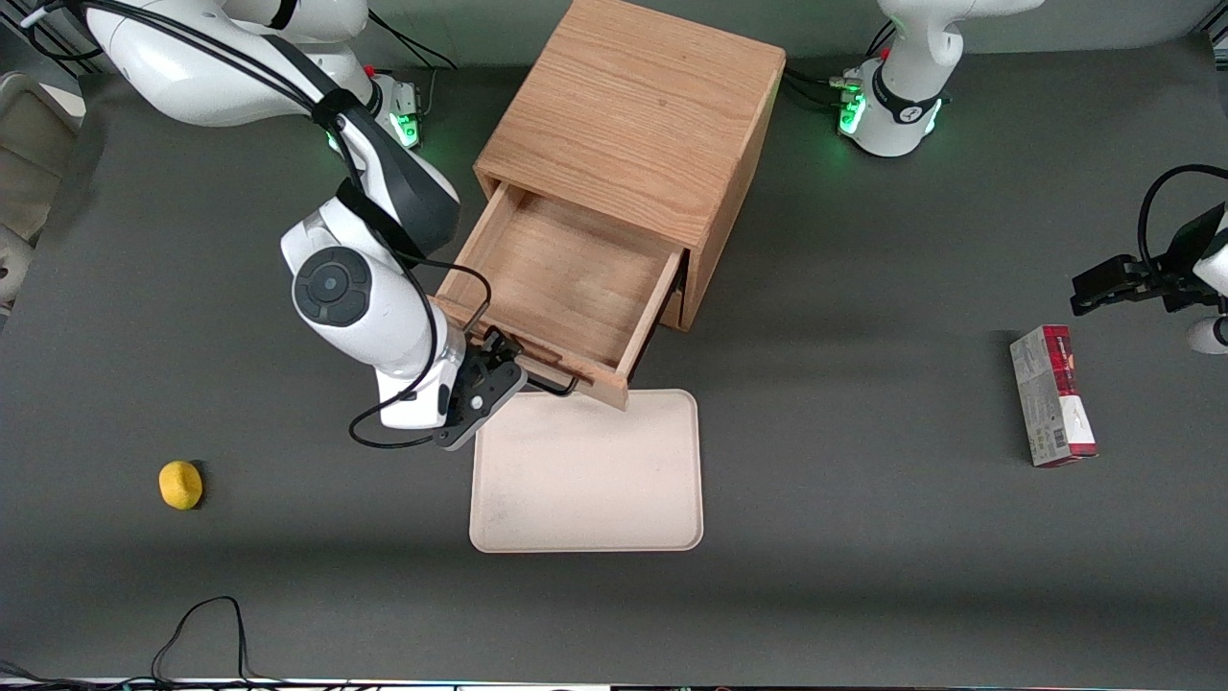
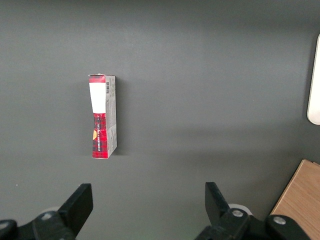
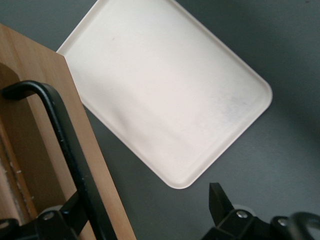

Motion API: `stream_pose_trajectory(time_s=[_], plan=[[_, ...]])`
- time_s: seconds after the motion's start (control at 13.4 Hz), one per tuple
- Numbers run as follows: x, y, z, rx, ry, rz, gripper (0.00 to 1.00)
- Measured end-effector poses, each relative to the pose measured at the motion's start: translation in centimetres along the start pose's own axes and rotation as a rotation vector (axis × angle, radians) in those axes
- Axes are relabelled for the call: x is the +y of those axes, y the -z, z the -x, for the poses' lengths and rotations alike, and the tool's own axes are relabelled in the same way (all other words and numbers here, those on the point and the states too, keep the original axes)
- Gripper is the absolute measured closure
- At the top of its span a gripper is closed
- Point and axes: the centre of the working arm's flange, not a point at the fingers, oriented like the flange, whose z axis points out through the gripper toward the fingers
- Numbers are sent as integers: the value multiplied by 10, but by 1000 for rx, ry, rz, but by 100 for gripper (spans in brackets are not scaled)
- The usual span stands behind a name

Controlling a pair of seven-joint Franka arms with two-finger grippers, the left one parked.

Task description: Open upper drawer

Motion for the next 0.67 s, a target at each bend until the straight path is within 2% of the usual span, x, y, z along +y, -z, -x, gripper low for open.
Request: stream_pose_trajectory(time_s=[0.22,0.37,0.45,0.67], plan=[[27,7,1,1,-35,18,0],[35,14,4,-29,-54,11,0],[38,24,3,-32,-71,-10,0],[43,61,5,-7,-130,-89,0]])
